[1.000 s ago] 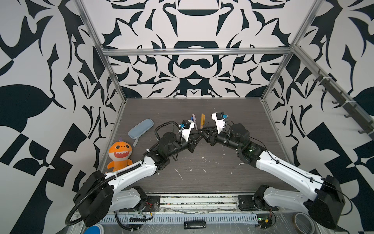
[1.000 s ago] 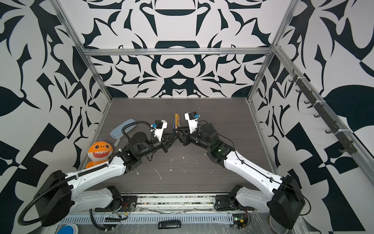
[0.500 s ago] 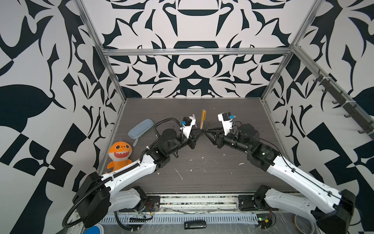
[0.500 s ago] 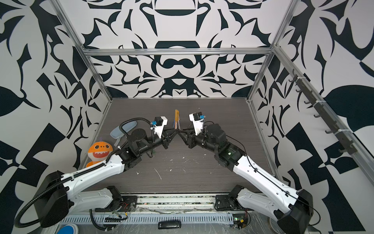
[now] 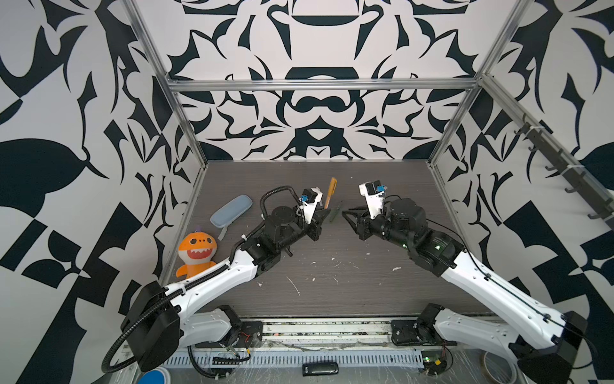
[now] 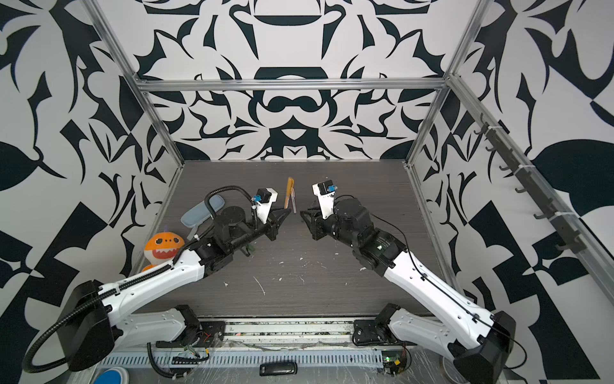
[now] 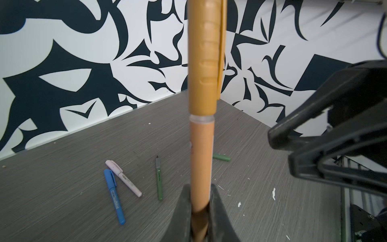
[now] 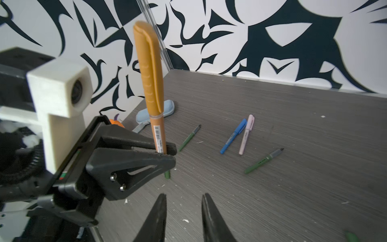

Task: Insert pens into pen caps
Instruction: Put on the pen cap to the pen.

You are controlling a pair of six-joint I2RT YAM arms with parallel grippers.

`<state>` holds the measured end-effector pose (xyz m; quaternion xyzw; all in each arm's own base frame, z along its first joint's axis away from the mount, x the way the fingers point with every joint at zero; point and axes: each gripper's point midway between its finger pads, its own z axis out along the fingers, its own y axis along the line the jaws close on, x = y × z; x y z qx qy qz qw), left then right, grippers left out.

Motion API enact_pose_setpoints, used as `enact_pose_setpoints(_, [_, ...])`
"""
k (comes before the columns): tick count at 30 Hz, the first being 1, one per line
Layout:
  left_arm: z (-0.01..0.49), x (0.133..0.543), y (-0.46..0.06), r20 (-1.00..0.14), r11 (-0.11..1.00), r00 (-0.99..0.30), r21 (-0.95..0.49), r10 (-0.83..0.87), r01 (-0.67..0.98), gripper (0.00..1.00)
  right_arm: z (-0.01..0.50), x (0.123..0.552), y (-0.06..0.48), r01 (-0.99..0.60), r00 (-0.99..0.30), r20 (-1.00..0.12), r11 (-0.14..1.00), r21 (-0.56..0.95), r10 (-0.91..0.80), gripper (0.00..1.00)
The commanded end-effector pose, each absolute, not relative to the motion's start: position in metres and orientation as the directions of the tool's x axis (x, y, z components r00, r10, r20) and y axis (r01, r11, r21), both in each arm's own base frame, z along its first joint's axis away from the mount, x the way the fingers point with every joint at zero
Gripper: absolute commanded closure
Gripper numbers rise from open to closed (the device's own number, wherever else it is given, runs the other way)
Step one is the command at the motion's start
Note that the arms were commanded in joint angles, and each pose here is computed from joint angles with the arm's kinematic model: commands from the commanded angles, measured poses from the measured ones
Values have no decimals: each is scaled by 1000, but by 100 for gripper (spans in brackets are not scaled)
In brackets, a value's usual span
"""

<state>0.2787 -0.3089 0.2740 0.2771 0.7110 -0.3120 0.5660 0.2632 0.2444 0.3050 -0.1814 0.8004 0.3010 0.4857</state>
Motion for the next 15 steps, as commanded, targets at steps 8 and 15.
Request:
enact_pose_setpoints(8, [254,292,-298,-957,721,-276,-127,93,681,100,341,286,241,-555,-389,-921,807,202,-36,59])
enact_pose_setpoints(15, [252,290,-302,-953,707,-285,-133,100,694,100,375,291,266,-648,-380,-925,718,254,-16,55])
